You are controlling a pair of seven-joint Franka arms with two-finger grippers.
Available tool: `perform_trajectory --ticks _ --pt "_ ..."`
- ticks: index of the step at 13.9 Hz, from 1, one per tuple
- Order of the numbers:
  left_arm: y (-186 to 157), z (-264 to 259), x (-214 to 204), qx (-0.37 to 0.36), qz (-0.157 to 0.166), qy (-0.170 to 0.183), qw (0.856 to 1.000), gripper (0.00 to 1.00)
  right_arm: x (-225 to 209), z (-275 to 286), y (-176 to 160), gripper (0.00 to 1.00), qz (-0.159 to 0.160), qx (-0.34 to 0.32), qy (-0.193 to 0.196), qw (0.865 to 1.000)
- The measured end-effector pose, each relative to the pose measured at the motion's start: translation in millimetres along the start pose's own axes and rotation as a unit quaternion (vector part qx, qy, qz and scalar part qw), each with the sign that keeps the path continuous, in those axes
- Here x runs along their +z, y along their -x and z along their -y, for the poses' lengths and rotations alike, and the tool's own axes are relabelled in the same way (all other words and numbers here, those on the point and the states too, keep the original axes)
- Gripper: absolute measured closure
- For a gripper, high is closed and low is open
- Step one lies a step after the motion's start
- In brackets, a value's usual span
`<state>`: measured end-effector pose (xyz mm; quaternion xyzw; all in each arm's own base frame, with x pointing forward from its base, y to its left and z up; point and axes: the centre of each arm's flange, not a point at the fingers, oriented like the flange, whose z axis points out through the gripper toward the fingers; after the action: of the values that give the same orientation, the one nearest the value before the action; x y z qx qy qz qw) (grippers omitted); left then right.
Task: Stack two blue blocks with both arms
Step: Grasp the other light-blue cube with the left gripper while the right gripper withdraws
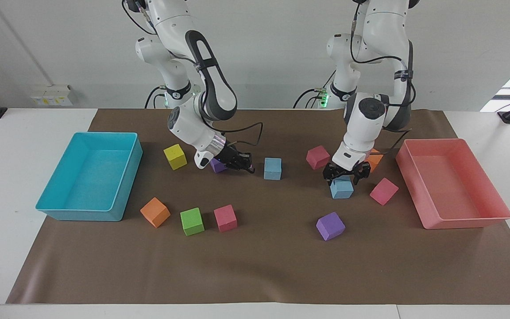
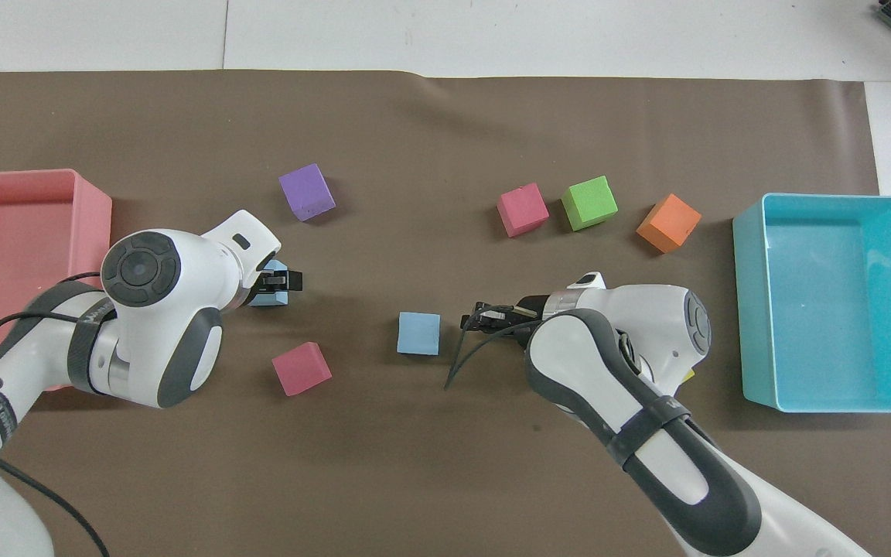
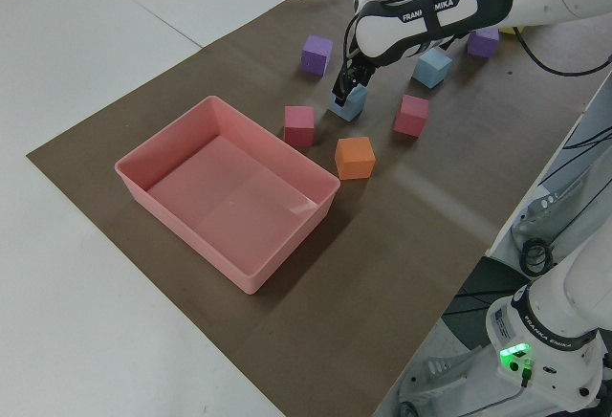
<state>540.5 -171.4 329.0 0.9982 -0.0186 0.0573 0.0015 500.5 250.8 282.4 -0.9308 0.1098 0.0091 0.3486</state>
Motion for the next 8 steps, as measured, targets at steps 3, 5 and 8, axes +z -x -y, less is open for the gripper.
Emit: perform_trajectory --ticks 3,5,8 --pt "-0.6 -1.3 5.8 0.001 0.000 0.001 1.000 0.00 3.2 0.9 3.6 0.99 0.000 -0.005 0.003 1.000" --pt "-1.2 -3.5 14.8 0.002 -0.002 0.003 1.000 0.00 0.9 -3.9 1.2 0.99 -0.002 -0.019 0.004 1.000" --pt "-1.7 -2.2 22.3 0.003 0.001 0.001 1.000 0.04 -1.2 -21.3 -0.1 0.99 -0.002 -0.039 -0.006 0.999"
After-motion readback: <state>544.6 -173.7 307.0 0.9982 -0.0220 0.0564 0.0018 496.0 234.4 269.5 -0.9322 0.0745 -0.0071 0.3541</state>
